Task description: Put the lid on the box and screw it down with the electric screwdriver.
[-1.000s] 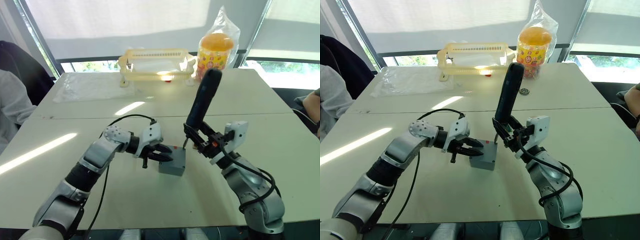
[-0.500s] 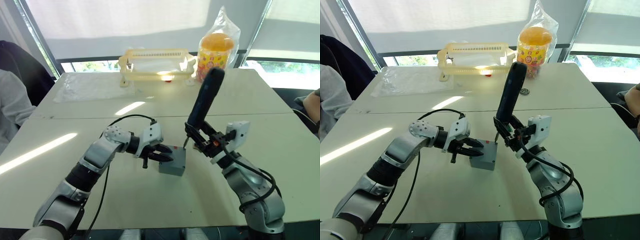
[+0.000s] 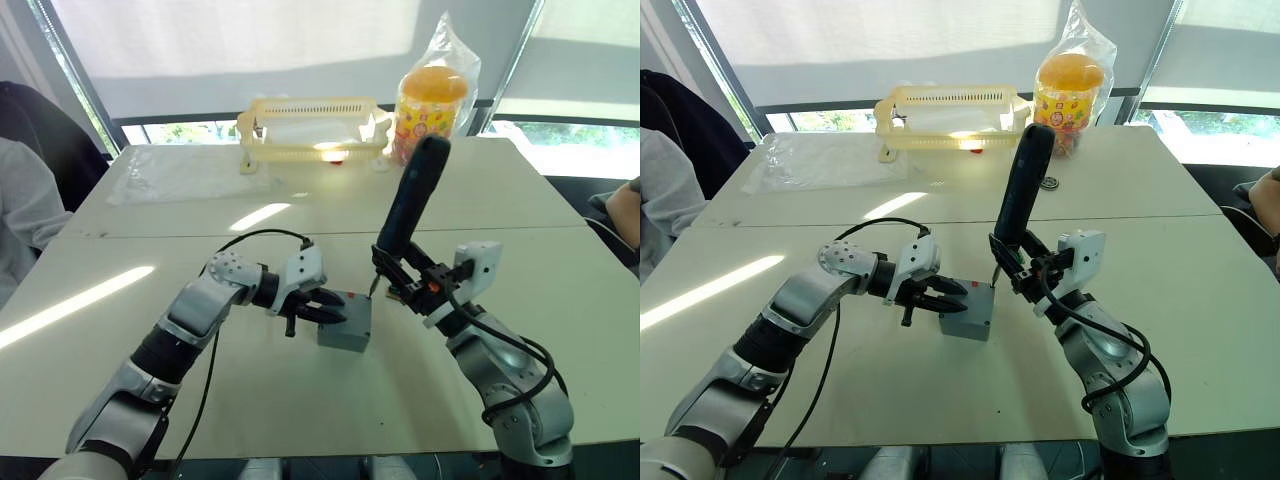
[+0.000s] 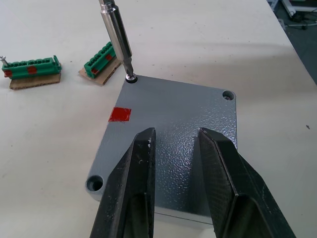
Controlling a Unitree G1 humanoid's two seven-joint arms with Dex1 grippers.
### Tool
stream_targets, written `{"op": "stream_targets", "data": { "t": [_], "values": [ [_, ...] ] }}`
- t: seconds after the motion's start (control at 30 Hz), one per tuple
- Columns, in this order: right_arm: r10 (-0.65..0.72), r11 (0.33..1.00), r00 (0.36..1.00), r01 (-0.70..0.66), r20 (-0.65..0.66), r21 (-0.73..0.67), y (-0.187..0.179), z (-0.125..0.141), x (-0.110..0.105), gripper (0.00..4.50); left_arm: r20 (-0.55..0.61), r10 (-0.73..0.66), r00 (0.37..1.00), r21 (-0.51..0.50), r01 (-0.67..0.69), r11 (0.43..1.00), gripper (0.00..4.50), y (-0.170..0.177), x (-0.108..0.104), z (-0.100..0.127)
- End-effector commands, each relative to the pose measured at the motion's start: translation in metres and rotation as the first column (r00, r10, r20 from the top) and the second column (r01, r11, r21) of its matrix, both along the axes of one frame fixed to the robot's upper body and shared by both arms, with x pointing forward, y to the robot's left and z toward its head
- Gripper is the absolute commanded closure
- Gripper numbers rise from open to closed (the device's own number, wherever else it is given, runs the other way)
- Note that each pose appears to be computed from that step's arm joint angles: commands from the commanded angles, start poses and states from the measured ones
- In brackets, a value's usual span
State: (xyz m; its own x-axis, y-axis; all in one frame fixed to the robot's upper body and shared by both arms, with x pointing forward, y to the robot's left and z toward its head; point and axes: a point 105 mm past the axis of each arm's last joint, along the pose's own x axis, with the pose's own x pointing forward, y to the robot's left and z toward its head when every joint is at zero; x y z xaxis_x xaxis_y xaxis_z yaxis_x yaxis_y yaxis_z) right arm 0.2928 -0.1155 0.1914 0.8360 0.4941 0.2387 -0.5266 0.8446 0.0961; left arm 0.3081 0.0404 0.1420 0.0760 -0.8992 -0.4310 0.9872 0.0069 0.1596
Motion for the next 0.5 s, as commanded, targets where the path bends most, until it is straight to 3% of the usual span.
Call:
{"op": "stream_targets", "data": {
  "t": [0.03,0.5],
  "values": [
    [0.019,0.999,0.997,-0.017,0.072,-0.028,0.003,0.011,-0.007,2.74,-0.011,0.0,1.0,0.007,0.0,1.0,3.17,0.0,-0.002,-0.004],
    [0.061,0.979,0.998,-0.057,0.018,-0.193,0.013,-0.021,-0.005,2.74,-0.012,0.005,1.0,0.02,-0.005,1.0,3.17,0.002,-0.002,-0.007]
  ]
}}
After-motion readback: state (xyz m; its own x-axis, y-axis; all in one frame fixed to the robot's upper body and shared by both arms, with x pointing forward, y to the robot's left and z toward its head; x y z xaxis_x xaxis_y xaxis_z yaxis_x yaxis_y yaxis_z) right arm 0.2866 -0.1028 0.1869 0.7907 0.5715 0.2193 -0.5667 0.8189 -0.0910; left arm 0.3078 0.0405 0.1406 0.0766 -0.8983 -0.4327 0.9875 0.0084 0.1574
